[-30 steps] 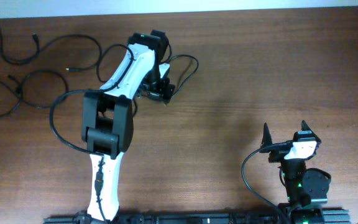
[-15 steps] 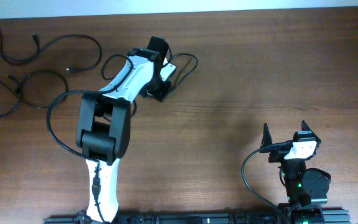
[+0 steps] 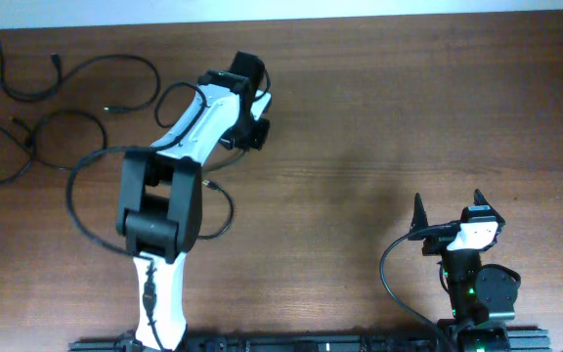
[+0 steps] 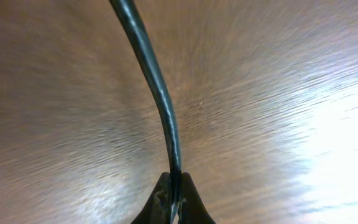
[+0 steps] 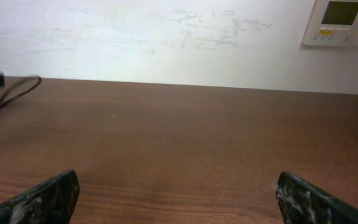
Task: Untangle cables
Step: 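Drag the remaining cable from the centre toward the left side, then lower the cable near the other cables at the left and release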
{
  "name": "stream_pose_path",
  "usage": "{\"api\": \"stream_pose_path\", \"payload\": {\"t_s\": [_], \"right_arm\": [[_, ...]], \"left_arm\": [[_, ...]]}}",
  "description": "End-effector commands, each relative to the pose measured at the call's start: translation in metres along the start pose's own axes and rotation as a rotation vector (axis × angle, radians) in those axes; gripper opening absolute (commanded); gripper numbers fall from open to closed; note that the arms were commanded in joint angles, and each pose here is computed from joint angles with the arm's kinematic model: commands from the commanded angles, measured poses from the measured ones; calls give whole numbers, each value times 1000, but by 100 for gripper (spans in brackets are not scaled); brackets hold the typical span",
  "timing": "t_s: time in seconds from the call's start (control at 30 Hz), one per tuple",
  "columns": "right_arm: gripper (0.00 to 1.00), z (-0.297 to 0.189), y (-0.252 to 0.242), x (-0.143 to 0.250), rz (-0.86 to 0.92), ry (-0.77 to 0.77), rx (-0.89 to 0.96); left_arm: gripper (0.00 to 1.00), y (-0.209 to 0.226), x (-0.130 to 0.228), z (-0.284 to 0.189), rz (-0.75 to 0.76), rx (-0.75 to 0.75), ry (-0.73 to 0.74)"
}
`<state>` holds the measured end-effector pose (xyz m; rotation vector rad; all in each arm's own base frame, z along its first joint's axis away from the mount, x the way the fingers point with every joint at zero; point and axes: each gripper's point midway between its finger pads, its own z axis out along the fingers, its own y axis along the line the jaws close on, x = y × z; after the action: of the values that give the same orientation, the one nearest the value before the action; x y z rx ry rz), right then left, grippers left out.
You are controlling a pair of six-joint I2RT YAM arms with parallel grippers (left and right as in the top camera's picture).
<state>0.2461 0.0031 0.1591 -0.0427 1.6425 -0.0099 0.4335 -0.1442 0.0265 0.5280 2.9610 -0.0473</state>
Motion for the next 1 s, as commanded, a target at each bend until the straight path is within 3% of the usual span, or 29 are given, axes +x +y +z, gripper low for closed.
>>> {"api": "stream_pose_path", "payload": {"t_s": [0.0, 0.27, 0.37, 0.5, 0.57, 0.67, 0.8, 0.97], "right_arm": [[98, 0, -2, 3, -3, 5, 9], [98, 0, -2, 3, -3, 5, 9], [98, 0, -2, 3, -3, 5, 9], [98, 0, -2, 3, -3, 5, 9], [98, 0, -2, 3, -3, 4, 9], [98, 0, -2, 3, -3, 5, 9], [98, 0, -2, 3, -3, 4, 9], [98, 0, -2, 3, -3, 5, 9]], "left_arm": [[0, 5, -34, -86, -79, 13, -229], [0, 11, -40, -153, -148, 12, -380], [0, 52, -35, -199, -427, -87, -496], [0, 104, -11, -251, -665, -98, -605], [0, 135, 16, -264, -929, -81, -612], [0, 176, 54, -264, -1214, -93, -579], [0, 212, 83, -264, -1361, -138, -560], [0, 258, 151, -261, -1753, -234, -508]]}}
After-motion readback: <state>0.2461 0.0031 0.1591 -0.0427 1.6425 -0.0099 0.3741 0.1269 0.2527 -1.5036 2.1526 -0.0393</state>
